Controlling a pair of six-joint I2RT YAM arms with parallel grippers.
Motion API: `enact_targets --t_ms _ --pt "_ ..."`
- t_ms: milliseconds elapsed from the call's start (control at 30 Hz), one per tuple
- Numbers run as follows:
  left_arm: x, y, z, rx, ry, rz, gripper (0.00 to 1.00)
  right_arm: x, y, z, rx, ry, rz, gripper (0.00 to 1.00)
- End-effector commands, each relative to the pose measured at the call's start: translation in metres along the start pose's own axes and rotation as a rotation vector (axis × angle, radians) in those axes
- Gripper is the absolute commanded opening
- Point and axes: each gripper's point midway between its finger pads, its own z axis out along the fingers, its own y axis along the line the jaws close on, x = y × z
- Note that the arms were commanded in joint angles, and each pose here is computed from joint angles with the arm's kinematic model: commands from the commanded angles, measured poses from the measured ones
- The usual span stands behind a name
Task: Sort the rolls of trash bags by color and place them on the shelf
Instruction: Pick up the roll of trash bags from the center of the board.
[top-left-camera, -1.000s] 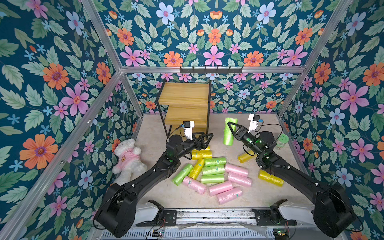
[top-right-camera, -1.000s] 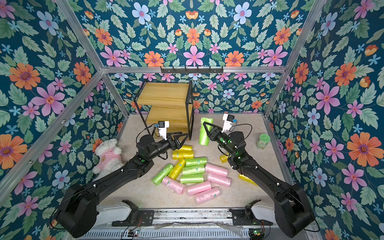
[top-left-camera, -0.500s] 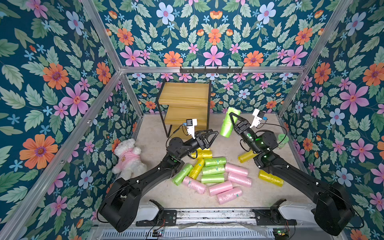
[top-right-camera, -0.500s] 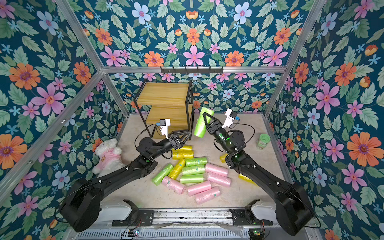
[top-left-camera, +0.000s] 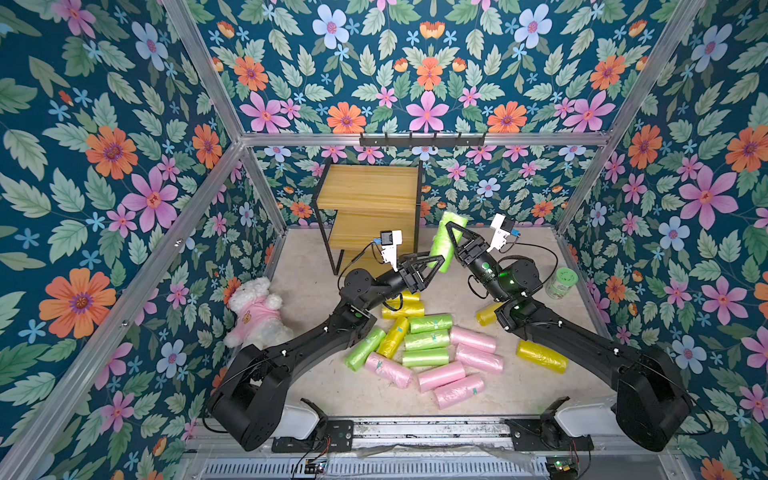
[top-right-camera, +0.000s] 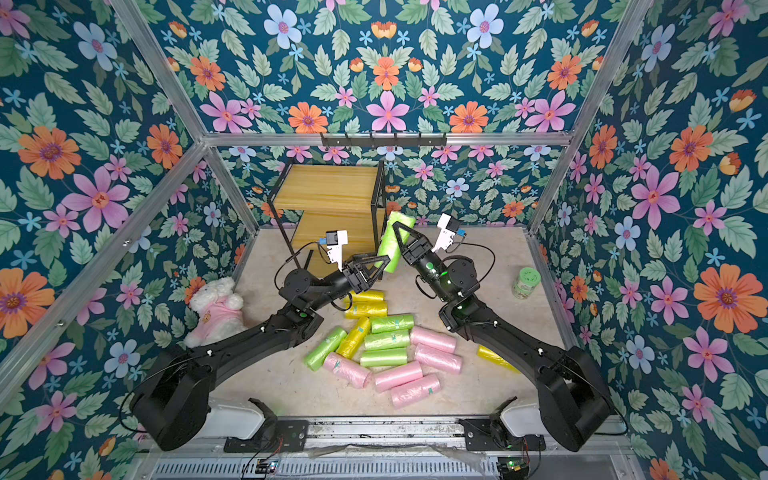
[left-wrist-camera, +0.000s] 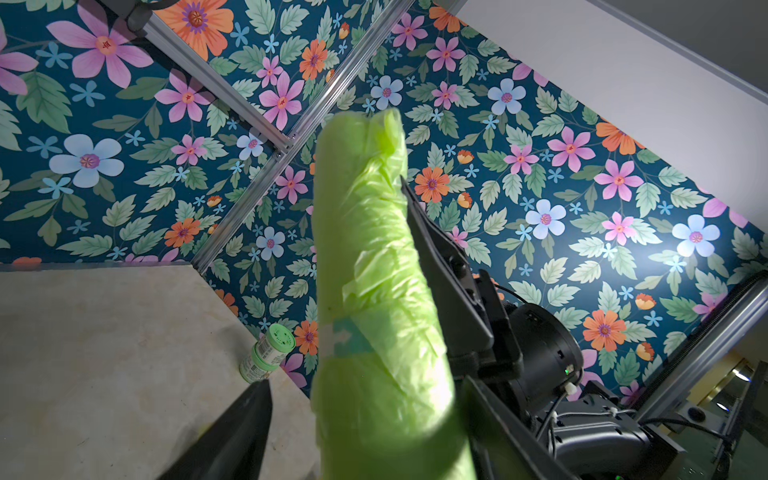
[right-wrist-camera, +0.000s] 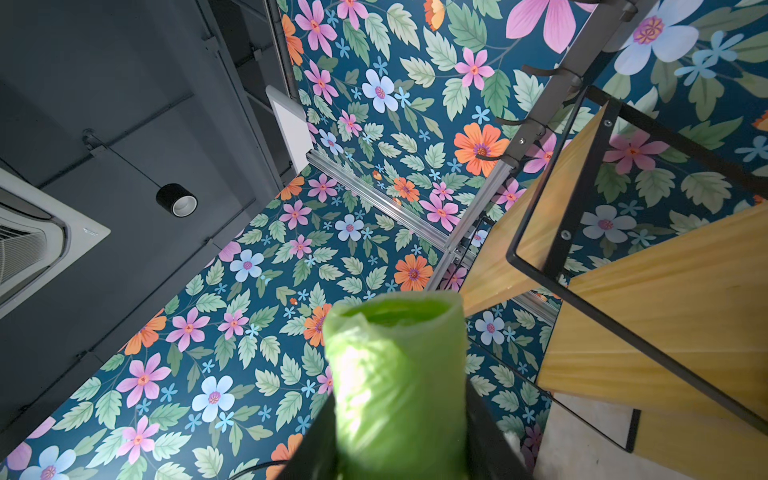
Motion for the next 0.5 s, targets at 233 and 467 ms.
enact_targets --t_ms 233,467 --pt "-0.008 -0.013 0.004 0.051 -0.017 0.079 0.31 -0.008 0.013 0.001 -0.059 -0.035 -0.021 0.46" --pt "-0.024 0.005 -0.008 -0.113 0.029 0.217 0.24 -0.019 0.003 -0.007 -0.011 -0.042 -0.126 0.81"
